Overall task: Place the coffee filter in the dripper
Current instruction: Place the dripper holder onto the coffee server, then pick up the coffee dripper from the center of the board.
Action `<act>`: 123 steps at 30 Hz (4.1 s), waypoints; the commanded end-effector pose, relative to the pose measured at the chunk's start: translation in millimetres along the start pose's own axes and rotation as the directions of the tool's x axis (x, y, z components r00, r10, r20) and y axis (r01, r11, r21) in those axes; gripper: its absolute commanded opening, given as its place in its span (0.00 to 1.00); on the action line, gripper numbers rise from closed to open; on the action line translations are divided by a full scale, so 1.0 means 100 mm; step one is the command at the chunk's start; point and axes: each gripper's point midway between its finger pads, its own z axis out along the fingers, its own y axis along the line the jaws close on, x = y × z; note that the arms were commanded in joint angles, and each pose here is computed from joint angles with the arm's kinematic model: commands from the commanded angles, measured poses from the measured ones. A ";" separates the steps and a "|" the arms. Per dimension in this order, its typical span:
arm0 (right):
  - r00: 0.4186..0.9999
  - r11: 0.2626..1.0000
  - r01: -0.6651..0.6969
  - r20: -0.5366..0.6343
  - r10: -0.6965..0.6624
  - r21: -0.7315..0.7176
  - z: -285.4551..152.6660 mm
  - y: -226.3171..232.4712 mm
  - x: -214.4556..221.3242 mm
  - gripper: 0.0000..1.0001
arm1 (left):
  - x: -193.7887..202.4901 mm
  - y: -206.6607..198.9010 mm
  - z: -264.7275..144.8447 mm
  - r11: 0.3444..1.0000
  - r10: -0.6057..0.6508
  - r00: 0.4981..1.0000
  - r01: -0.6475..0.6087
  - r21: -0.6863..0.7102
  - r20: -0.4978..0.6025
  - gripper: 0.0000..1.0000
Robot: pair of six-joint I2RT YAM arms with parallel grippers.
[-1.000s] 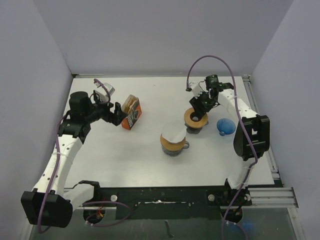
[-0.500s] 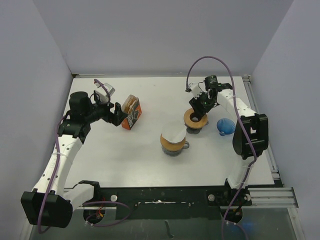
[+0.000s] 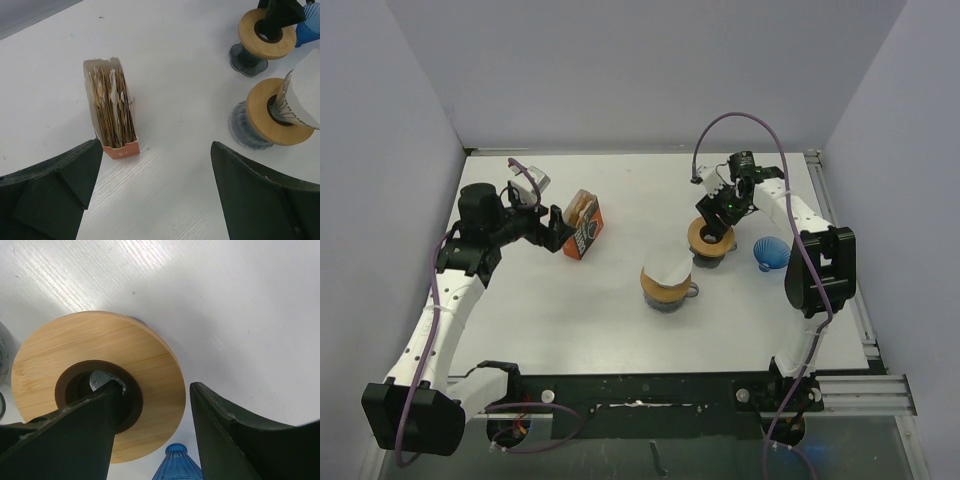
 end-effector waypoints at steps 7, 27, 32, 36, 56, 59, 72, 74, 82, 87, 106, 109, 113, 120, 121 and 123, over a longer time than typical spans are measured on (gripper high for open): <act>0.996 0.997 0.010 0.084 -0.016 0.071 -0.35 -0.09 -0.23 0.64 | -0.25 -0.04 -0.05 0.999 0.047 0.997 -0.047 0.006 0.065 0.89; 0.913 0.986 -0.120 0.402 0.065 0.112 -1.29 -0.06 -0.09 0.67 | -0.09 0.26 0.22 0.994 0.096 0.995 -0.097 -0.058 -0.025 0.81; 0.893 0.973 -0.195 0.434 0.122 0.127 -1.40 -0.18 0.10 0.67 | -0.10 0.31 0.32 0.994 0.093 0.995 -0.094 -0.056 -0.025 0.78; 0.890 0.933 -0.310 0.400 0.219 0.180 -1.40 -0.41 0.51 0.67 | -0.10 0.28 0.35 0.994 0.098 0.995 -0.098 -0.044 -0.018 0.76; 0.869 0.871 -0.482 0.180 0.462 0.093 -0.85 -0.62 1.46 0.50 | -0.08 0.01 0.36 0.990 0.142 0.990 -0.142 0.019 0.001 0.75; 0.866 0.868 -0.490 0.158 0.474 0.078 -0.77 -0.63 1.50 0.45 | -0.09 -0.02 0.36 0.989 0.144 0.990 -0.144 0.028 0.004 0.75; 0.856 0.862 -0.506 0.143 0.496 0.040 -0.68 -0.62 1.52 0.24 | -0.12 -0.08 0.40 0.984 0.170 0.985 -0.170 0.048 0.003 0.75; 0.855 0.861 -0.508 0.144 0.498 0.041 -0.69 -0.62 1.51 0.21 | -0.14 -0.08 0.42 0.983 0.180 0.984 -0.180 0.046 0.000 0.75; 0.852 0.861 -0.507 0.175 0.493 0.045 -0.83 -0.62 1.41 0.02 | -0.37 -0.13 0.58 0.975 0.212 0.977 -0.212 0.065 0.017 0.76; 0.848 0.867 -0.498 0.228 0.479 0.028 -1.07 -0.60 1.19 0.00 | -0.63 -0.24 0.74 0.975 0.199 0.978 -0.204 0.092 0.062 0.76; 0.893 0.951 -0.285 0.326 0.310 -0.124 -1.42 -0.12 -0.27 0.00 | -1.18 -0.81 1.52 0.983 0.041 0.993 -0.060 0.171 0.113 0.74; 0.900 0.952 -0.259 0.316 0.299 -0.161 -1.34 -0.03 -0.42 0.00 | -1.20 -0.88 1.59 0.983 0.028 0.993 -0.048 0.177 0.112 0.74; 0.910 0.950 -0.247 0.291 0.296 -0.194 -1.22 0.06 -0.51 0.00 | -1.23 -0.95 1.65 0.981 0.016 0.993 -0.038 0.189 0.116 0.74; 0.923 0.939 -0.255 0.230 0.307 -0.230 -1.04 0.16 -0.49 0.00 | -1.26 -1.13 1.74 0.973 0.003 0.994 -0.027 0.228 0.108 0.74; 0.924 0.938 -0.258 0.224 0.310 -0.233 -1.02 0.17 -0.47 0.00 | -1.25 -1.14 1.76 0.973 0.004 0.995 -0.028 0.231 0.104 0.74; 0.926 0.935 -0.263 0.211 0.314 -0.236 -0.99 0.18 -0.45 0.00 | -1.24 -1.17 1.78 0.971 0.006 0.995 -0.030 0.239 0.099 0.74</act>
